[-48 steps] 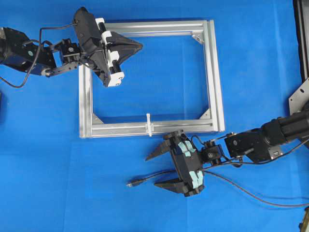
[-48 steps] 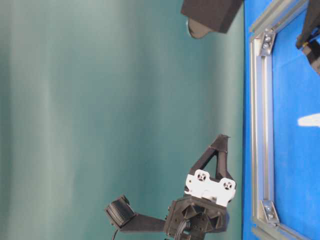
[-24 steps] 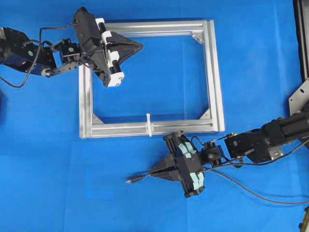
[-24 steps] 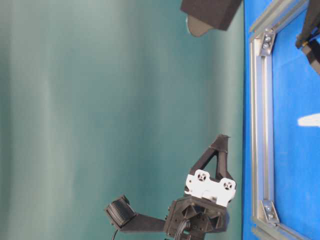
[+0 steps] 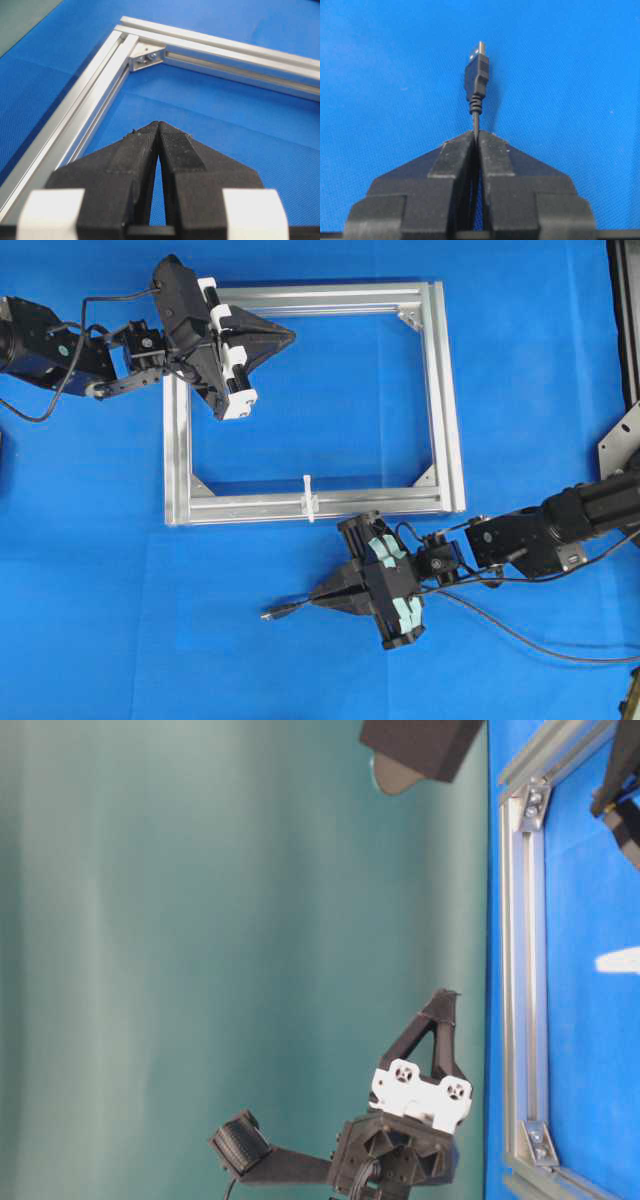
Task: Insert the wire through the string loop located in the center.
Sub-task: 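Close the right gripper on the cable just behind the USB plug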
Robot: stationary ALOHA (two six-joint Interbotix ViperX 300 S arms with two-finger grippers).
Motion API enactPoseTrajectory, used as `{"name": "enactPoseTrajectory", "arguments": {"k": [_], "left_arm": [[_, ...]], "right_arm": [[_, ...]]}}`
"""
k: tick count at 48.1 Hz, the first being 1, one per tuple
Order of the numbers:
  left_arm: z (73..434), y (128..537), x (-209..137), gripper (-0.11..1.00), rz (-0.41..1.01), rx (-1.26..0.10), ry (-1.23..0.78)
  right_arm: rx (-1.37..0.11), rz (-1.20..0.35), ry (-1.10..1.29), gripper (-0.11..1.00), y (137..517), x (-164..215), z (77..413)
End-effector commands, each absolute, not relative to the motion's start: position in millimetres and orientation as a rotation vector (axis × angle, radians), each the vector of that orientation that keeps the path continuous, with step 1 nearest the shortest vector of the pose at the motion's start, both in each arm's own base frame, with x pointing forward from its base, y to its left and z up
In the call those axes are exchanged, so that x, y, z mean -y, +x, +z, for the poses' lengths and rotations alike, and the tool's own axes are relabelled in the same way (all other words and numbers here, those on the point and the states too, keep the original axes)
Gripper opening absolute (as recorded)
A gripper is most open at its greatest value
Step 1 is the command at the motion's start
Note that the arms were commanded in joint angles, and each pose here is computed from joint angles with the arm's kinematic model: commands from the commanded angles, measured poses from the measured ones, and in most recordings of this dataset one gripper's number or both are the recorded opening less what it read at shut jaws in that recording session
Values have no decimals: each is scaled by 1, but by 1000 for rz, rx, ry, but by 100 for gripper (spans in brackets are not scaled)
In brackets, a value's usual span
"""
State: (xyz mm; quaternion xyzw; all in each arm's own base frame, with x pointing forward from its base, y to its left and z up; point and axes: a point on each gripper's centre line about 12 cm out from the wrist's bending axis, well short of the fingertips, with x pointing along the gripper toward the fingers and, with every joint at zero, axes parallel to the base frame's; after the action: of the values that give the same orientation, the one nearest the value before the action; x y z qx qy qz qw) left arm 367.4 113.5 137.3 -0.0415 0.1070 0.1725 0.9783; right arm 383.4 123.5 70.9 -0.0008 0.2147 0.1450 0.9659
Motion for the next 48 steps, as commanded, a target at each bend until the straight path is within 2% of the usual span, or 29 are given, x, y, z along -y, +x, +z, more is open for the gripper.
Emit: {"name": "enactPoseTrajectory", "arguments": {"k": [1,22,48], "left_arm": [[152,368,-114,0,346,-173,-75],[152,368,-114,0,346,-176,-76],[151,368,-114,0,346,-182,-77]], "right_arm": [[-376,304,8,-2,389,-128,100],[-379,308,1,-2,381,-127,157],[-378,310,2,-2,380,-128,160]]}}
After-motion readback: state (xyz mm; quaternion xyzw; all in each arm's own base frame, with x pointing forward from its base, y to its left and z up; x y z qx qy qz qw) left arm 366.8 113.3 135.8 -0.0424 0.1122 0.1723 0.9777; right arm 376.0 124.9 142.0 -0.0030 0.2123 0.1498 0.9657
